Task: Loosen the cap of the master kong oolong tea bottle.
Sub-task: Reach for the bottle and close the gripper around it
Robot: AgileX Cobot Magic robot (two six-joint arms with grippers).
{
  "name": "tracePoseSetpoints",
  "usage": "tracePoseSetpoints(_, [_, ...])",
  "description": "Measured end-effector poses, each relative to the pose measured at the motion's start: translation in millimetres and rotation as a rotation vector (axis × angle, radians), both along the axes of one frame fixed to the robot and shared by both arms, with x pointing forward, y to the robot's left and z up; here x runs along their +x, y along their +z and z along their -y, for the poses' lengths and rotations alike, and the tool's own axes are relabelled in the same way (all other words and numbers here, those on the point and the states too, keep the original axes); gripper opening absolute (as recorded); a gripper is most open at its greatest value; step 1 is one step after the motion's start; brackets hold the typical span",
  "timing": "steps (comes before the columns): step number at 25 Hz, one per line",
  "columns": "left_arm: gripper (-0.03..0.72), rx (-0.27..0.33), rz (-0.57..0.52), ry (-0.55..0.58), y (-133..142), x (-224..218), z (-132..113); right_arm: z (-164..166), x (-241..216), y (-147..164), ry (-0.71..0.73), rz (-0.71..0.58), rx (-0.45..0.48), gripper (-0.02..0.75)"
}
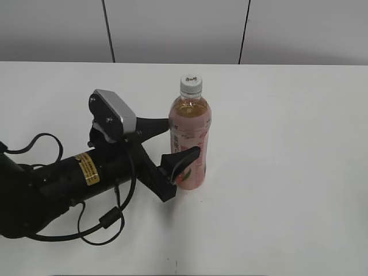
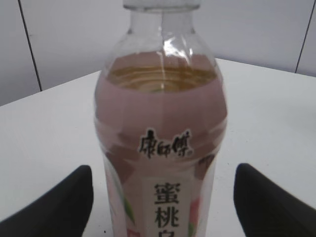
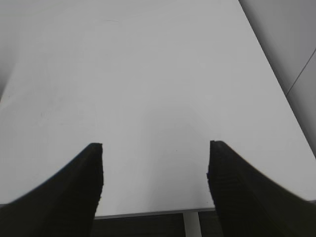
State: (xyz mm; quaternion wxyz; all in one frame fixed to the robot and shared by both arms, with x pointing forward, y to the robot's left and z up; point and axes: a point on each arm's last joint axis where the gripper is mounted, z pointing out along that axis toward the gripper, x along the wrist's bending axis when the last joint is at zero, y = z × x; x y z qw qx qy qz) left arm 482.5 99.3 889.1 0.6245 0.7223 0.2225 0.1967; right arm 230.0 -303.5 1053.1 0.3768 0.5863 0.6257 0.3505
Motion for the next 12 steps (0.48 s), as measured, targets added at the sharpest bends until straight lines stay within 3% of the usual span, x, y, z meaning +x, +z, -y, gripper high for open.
tracePoseSetpoints(12, [0.524,-0.022,-0.026,-0.013,-10,13,11,0,0,0,0.000,0.000,0.000,0.503])
